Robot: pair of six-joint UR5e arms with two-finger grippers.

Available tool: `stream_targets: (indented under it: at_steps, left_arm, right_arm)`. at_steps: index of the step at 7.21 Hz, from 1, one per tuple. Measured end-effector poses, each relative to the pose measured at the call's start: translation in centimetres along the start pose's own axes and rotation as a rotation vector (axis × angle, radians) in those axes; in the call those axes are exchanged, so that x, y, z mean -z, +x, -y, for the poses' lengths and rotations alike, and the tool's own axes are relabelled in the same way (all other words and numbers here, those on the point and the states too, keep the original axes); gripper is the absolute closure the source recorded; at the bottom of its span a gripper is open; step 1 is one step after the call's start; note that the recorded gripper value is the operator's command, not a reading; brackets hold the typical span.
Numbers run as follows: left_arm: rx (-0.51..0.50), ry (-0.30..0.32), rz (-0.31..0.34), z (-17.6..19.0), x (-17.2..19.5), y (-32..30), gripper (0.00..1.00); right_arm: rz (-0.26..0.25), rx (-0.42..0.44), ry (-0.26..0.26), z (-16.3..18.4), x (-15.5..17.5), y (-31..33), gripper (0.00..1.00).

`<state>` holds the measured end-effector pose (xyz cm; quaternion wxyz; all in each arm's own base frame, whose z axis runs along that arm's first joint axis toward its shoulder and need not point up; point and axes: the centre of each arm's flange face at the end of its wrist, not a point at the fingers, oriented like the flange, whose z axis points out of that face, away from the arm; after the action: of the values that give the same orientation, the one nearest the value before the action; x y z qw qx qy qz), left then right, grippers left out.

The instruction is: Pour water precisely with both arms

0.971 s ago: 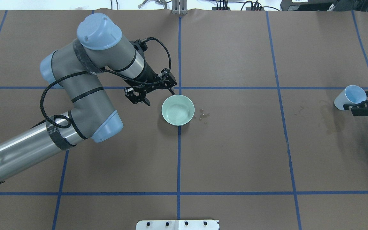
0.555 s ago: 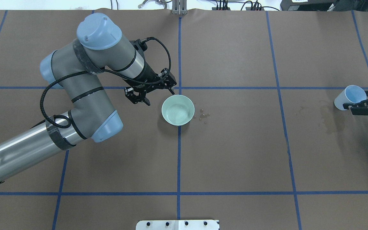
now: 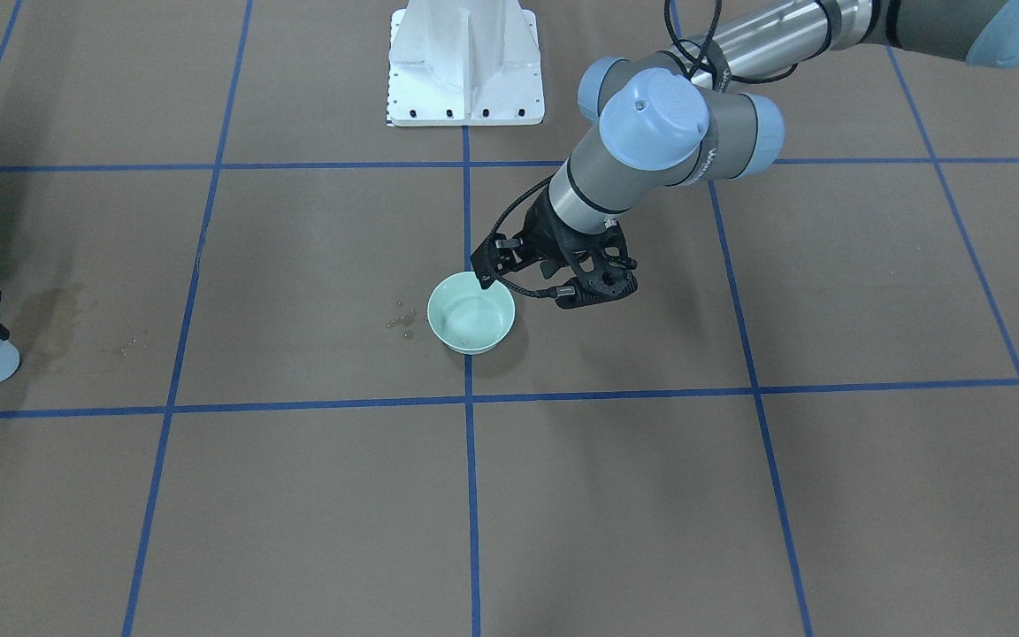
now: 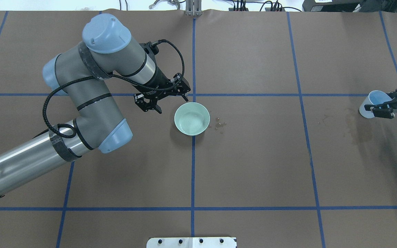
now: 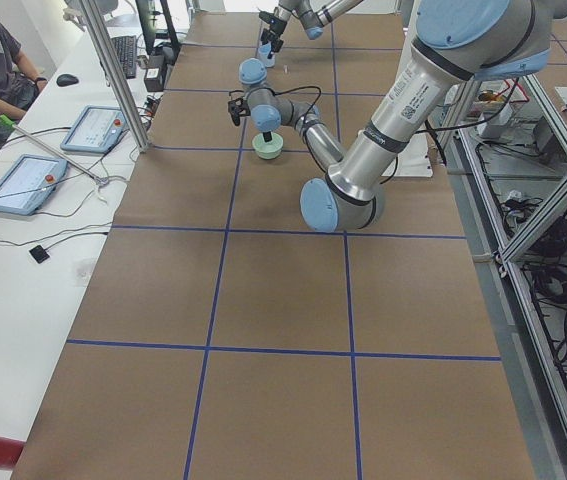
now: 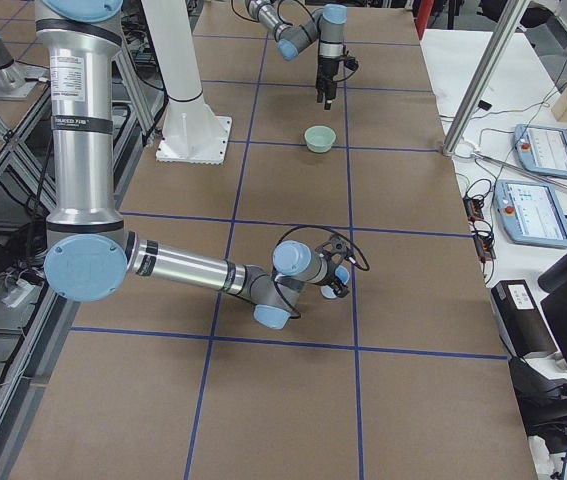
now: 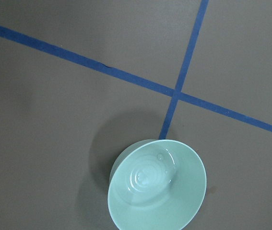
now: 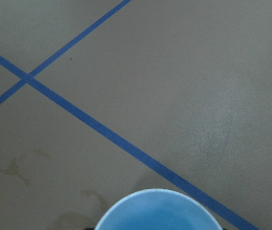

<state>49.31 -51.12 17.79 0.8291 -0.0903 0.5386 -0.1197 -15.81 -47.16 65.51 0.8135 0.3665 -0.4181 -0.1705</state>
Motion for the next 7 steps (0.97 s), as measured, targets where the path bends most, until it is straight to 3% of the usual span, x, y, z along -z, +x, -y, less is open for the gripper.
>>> stream_targets:
  at_steps: [2,3,5,7]
  left_arm:
    - [-0.001,0.002,-0.004,0.1,0.3,0.1,0.06]
    - [-0.001,0.005,-0.007,0.2,0.6,0.1,0.06]
    - [0.004,0.021,-0.019,0.9,2.3,-0.4,0.07]
    - [0.002,0.050,-0.017,2.5,5.2,-5.5,0.07]
  right_arm:
    - [0.020,0.004,0.029,3.2,-0.5,-1.1,1.00]
    - [0.032,-0.036,0.026,6.1,-0.7,-2.4,1.00]
    - [0.063,-0.142,-0.039,15.6,-1.4,-8.2,1.00]
    - [0.074,-0.149,-0.108,23.4,-4.9,-16.8,1.00]
